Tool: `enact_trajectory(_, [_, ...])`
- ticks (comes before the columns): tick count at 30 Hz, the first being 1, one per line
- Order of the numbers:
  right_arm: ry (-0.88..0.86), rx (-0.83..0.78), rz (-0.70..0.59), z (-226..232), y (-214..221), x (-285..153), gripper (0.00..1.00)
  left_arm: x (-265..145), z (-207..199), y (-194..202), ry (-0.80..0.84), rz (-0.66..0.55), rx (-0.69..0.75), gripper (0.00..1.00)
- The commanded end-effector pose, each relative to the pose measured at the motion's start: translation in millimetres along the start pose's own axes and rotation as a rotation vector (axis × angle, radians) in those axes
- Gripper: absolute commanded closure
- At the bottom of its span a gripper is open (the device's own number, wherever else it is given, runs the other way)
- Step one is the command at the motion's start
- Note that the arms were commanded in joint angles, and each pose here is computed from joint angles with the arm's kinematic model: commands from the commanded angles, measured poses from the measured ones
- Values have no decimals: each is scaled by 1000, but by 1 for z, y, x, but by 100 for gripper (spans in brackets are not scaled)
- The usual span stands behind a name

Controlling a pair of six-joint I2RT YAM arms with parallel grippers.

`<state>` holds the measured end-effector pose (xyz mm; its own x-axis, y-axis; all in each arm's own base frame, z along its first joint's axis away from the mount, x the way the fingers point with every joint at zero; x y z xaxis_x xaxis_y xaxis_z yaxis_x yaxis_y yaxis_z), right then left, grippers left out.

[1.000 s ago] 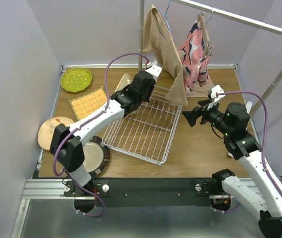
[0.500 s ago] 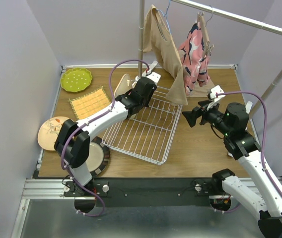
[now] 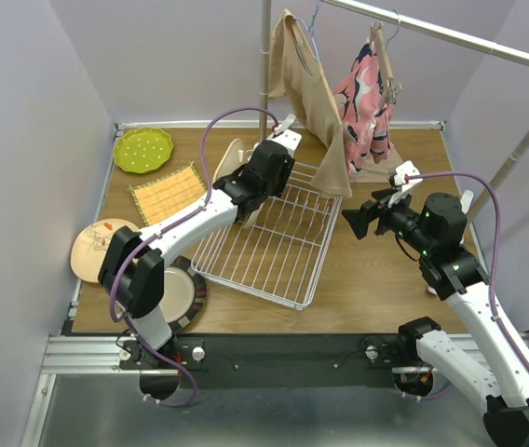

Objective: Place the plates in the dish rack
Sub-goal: Insert the plate into the dish rack, then grab a plate with the left arm

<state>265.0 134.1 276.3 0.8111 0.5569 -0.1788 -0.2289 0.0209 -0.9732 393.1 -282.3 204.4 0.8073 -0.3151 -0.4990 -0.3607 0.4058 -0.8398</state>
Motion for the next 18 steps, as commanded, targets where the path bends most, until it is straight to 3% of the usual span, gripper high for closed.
enact_trajectory(1, [-20,-23,0,0,3,2,2,-31,2,-54,62,-133,-59,53])
enact_trajectory(11, [-73,-84,42,6,12,-1,1,-105,30,-121,221,-319,-127,43])
enact_trajectory(15, [-108,-89,68,10,19,-3,0,-139,79,-131,227,-447,-221,35])
enact_trajectory(18, [-141,-79,87,15,25,-4,0,-144,121,-116,169,-470,-288,33])
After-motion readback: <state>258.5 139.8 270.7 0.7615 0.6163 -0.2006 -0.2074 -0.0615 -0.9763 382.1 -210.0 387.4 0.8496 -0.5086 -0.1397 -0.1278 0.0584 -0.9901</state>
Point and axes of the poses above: each gripper's point midway between its finger pads, its own x axis out along the fingers, its own z axis along the line the jaws close on, y = z × x, the point moved 1 cm from there along -x, back along the fingers, and after that the axes turned 7 degrees about x, right-handed, at the moved point
